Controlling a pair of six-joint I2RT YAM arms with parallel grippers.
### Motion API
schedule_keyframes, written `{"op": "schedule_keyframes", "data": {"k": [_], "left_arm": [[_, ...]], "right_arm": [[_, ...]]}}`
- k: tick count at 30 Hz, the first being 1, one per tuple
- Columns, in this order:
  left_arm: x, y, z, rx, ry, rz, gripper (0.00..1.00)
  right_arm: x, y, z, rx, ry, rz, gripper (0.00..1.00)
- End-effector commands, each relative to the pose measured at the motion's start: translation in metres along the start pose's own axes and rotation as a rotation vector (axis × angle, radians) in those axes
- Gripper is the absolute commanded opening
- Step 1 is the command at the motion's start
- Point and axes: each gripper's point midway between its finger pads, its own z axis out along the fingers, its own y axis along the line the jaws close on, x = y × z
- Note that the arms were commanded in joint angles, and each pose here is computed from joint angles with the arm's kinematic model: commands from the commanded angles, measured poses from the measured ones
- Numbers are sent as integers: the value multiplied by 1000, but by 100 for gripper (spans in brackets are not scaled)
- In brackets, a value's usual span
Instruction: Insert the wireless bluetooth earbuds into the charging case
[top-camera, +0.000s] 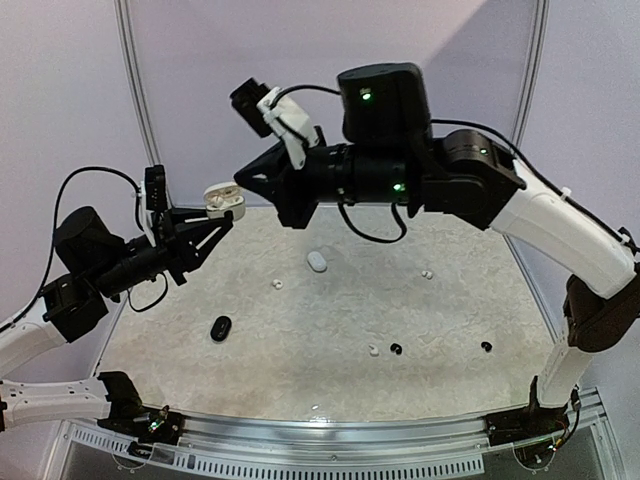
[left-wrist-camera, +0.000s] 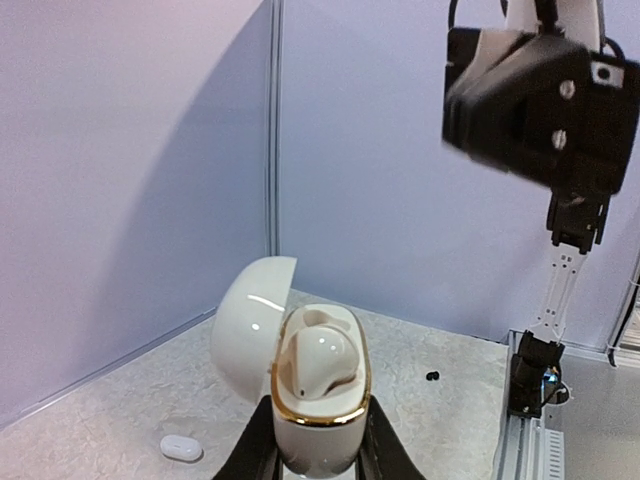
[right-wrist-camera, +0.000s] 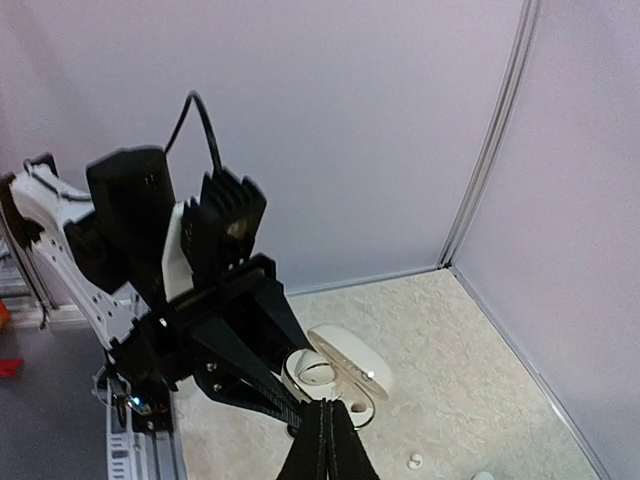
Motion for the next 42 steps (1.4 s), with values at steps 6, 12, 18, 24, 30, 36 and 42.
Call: {"op": "schedule_keyframes", "data": {"k": [6, 12, 18, 24, 30, 36, 42], "left_arm": [[-3, 12, -5, -55, -22, 6, 0], [-2, 18, -10, -79, -15, 15, 0], [-2, 19, -13, -85, -22, 21, 0], [1, 19, -15, -81, -19, 27, 0], [0, 17, -14, -67, -19, 34, 0], [1, 15, -14, -57, -15, 40, 0], [-1, 13, -13, -46, -14, 51, 0]], "right_arm": [[64, -127, -47, 368, 150, 423, 31], [227, -157, -68, 687, 679, 585, 60], [341, -116, -55, 586, 1041, 622, 64], [399, -85, -75, 418, 1151, 543, 47], [432, -65, -88, 247, 1247, 415, 39], [428, -48, -84, -77, 1126, 107, 54], [427, -39, -76, -261, 987, -255, 53]]}}
